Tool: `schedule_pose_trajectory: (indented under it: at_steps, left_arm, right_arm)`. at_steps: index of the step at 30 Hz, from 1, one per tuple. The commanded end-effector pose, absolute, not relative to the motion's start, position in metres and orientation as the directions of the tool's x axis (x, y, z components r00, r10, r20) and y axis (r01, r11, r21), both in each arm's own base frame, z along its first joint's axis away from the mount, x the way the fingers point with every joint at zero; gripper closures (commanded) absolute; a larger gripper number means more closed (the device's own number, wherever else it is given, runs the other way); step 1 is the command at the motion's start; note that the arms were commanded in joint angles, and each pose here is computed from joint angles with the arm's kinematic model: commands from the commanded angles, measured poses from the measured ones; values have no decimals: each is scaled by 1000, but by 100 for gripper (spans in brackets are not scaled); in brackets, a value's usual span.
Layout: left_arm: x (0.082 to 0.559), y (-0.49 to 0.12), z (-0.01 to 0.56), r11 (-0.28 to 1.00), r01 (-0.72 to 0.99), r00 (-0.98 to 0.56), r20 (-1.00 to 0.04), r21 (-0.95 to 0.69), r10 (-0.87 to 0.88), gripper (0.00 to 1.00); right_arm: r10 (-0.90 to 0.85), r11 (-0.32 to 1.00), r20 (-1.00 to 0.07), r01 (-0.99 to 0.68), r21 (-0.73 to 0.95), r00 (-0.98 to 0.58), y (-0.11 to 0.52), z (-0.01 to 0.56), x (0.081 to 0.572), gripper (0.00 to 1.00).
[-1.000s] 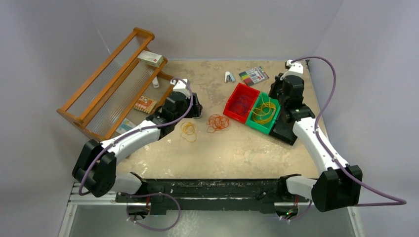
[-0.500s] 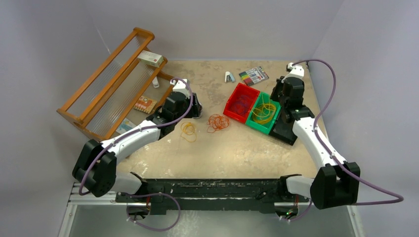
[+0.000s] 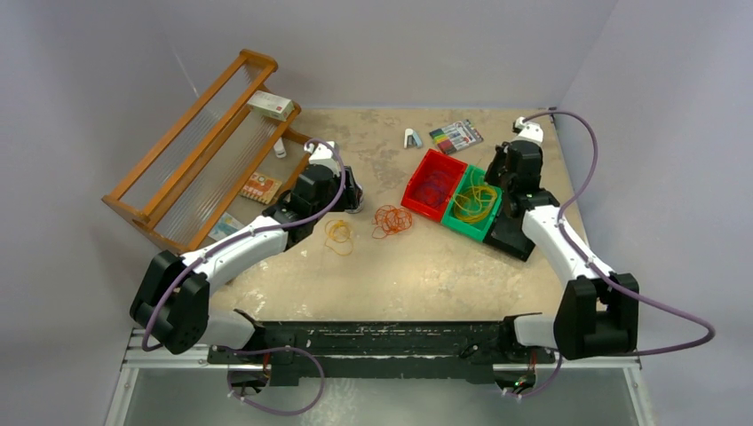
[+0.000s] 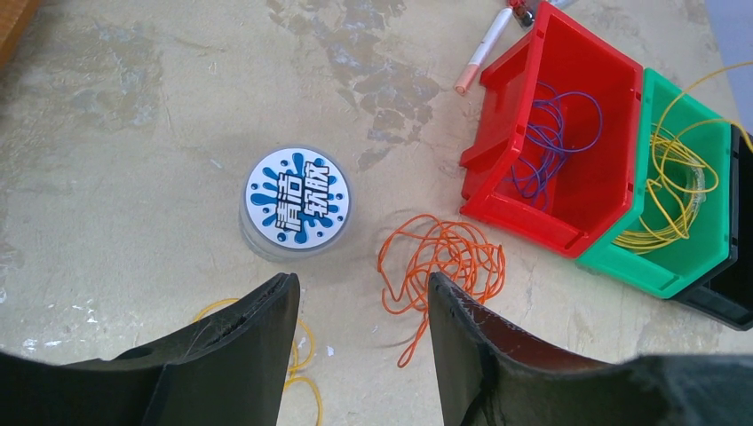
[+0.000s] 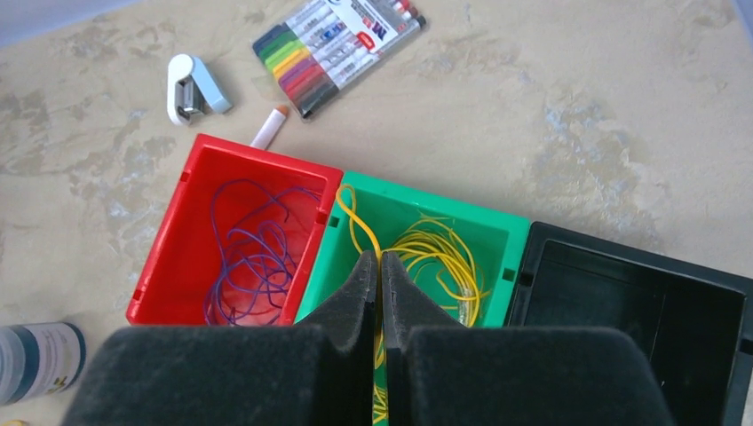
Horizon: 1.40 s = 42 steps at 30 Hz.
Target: Untangle the cables
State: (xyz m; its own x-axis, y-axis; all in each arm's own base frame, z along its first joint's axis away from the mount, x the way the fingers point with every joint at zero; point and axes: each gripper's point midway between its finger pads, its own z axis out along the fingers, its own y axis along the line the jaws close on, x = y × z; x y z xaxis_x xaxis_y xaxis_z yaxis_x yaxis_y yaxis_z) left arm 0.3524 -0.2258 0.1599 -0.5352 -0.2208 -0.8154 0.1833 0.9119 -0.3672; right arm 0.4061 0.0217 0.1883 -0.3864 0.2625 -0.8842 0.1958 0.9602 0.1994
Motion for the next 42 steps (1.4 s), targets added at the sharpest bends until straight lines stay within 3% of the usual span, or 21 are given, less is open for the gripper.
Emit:
schedule_pose_trajectory:
  at_steps: [1, 42]
  left_arm:
    - [362, -225, 178, 904, 177, -494, -829, -390, -261, 46]
    - [361, -216, 177, 914, 144, -486, -832, -379, -268, 45]
  right_arm:
    - [286, 954, -885, 194, 228, -368, 24, 184, 414, 100]
    - [310, 948, -770, 243, 206, -557, 31, 72, 420, 100]
